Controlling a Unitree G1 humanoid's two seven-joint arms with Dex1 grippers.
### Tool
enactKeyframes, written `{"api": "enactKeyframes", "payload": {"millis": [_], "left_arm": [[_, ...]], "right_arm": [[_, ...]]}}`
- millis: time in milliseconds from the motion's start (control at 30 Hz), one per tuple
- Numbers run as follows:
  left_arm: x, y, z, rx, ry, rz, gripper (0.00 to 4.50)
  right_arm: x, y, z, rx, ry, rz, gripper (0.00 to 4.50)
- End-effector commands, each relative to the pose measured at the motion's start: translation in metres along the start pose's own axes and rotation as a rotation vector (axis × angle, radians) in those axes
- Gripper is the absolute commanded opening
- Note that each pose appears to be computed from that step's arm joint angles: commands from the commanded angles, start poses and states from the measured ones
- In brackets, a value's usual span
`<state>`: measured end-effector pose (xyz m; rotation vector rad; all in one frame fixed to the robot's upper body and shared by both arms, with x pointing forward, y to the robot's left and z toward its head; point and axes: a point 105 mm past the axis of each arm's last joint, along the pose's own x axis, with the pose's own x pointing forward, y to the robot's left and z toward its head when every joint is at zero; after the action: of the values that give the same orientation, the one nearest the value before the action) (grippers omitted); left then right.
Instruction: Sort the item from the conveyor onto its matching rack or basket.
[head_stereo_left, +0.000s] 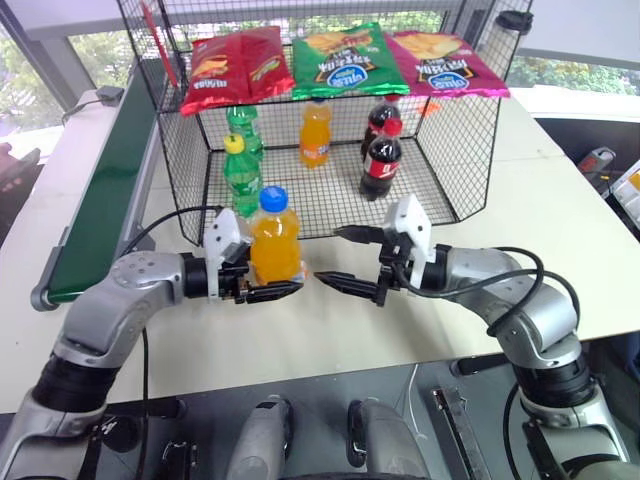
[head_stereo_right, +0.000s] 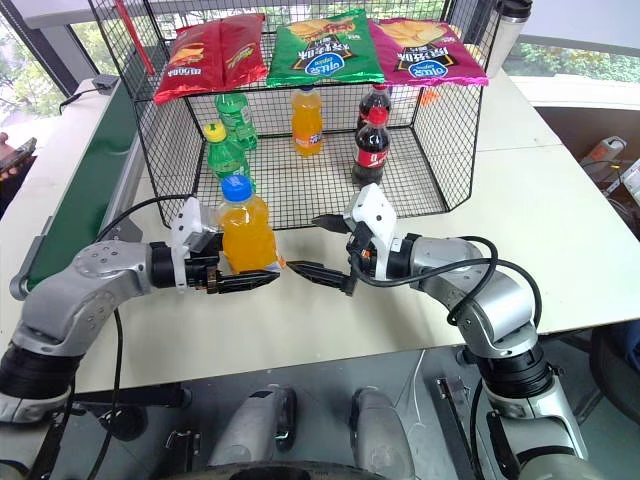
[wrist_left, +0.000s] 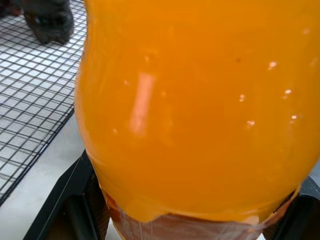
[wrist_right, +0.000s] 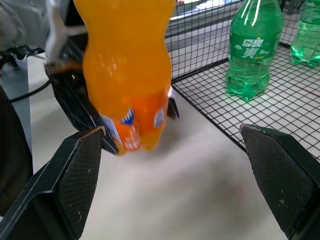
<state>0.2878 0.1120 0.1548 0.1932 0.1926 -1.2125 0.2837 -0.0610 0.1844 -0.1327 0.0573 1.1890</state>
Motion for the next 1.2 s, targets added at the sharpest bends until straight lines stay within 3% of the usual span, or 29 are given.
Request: {"api": "enactKeyframes", "payload": {"millis": [33, 533, 1000, 1100, 1167, 1200], "left_arm": [[0.007, 0.001, 0.016, 0.085, -0.043, -0.035, 2.98], [0.039, -0.001, 0.016, 0.125, -0.08, -0.113, 2.98], [0.048, -0.006, 0.027, 0.131, -0.11, -0.145, 2.98], [0.048, -0.007, 0.028, 0.132, -0.112, -0.145, 2.98], [0.048, -0.007, 0.029, 0.132, -0.114, -0.146, 2.98], [0.048, -0.007, 0.029, 0.132, -0.115, -0.146, 2.98]], "right_arm": [[0.0, 0.001, 0.021, -0.024, -0.068, 0.001, 4.5], [0.011, 0.008, 0.038, 0.001, -0.112, 0.041, 4.5], [0.019, 0.005, 0.037, 0.014, -0.12, 0.025, 4.5], [0.02, 0.003, 0.036, 0.017, -0.121, 0.012, 3.62], [0.021, 0.002, 0.035, 0.018, -0.12, 0.007, 2.65], [0.021, 0.002, 0.035, 0.018, -0.12, 0.007, 2.52]]}}
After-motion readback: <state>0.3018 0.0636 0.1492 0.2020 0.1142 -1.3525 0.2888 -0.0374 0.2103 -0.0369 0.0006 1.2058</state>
